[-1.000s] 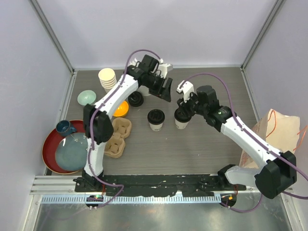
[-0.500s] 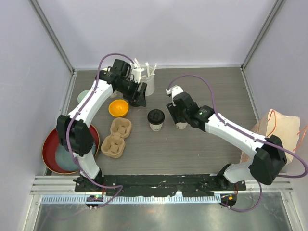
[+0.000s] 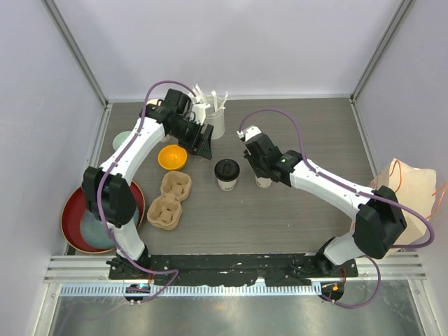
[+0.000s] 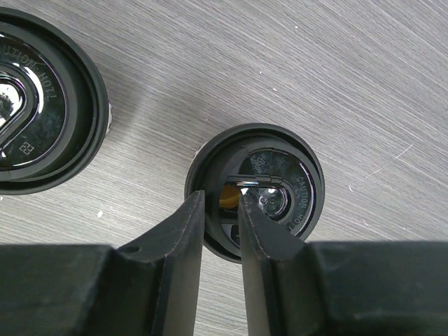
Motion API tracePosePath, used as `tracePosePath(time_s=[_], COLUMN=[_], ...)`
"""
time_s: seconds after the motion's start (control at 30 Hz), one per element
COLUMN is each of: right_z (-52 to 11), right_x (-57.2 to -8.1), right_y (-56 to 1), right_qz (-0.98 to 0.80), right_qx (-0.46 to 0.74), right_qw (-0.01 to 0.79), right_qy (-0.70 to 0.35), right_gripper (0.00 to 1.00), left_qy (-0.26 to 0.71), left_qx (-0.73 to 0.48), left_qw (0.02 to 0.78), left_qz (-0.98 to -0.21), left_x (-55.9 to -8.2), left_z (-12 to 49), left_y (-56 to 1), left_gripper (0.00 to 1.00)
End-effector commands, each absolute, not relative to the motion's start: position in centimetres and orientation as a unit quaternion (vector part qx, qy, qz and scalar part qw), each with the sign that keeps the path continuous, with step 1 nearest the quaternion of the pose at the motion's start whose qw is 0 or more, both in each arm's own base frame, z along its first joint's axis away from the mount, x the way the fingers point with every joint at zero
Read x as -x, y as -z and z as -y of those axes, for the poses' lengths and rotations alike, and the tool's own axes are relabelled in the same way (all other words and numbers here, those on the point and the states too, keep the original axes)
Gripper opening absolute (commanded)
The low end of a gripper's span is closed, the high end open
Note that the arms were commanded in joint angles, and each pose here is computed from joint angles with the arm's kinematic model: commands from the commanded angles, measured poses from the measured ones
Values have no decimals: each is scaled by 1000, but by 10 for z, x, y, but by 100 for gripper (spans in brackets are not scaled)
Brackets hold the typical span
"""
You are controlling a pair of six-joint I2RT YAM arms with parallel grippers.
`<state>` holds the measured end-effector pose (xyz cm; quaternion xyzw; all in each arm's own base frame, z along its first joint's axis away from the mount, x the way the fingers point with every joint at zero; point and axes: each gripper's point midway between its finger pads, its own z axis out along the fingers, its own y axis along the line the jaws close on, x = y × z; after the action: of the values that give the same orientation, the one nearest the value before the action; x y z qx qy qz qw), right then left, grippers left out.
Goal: Pack the takeout coffee
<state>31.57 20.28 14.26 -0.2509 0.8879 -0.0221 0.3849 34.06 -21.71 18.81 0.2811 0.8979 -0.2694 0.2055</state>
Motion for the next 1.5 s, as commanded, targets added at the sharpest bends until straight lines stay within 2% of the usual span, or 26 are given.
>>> tracePosePath(time_s=[0.0,0.1,0.3,0.5,0.73,1.0,1.2,1.27,1.33,1.37,1.47], right_z=[-212,-209,-201,-180,-138,-103,-102,-101,-99,-99,-101], right_x=[-327,-330,-342,-371,-428,-481,-490,-492,-493,-493,-492], right_y=[-159,-158,-167,-183,-200,-178,-161,-156,-156,-157,-170], right_qz=[-878,-877,-875,-875,-877,-898,-910,-912,-913,-913,-909], right_qx=[250,257,248,208,149,118,127,129,130,131,139], right_qw=[408,406,417,434,454,419,391,385,384,384,391], right_qy=[14,19,-1,-47,-62,-63,-52,-47,-43,-44,-46], right_gripper=[27,18,9,6,4,2,2,4,22,37,47], left_qy=[287,289,291,290,290,287,287,287,288,288,288], left_qx=[-294,-294,-295,-297,-297,-299,-299,-298,-299,-299,-298], left_qw=[227,222,223,226,226,227,225,225,225,224,222], left_qz=[-883,-884,-882,-882,-881,-881,-882,-882,-882,-882,-882], left_x=[-335,-334,-334,-334,-335,-334,-334,-335,-335,-335,-335], left_z=[218,219,219,218,219,216,215,215,215,215,215], left_y=[-206,-204,-205,-208,-207,-208,-207,-206,-206,-206,-205], left_gripper=[68,67,67,67,67,67,68,68,68,68,68])
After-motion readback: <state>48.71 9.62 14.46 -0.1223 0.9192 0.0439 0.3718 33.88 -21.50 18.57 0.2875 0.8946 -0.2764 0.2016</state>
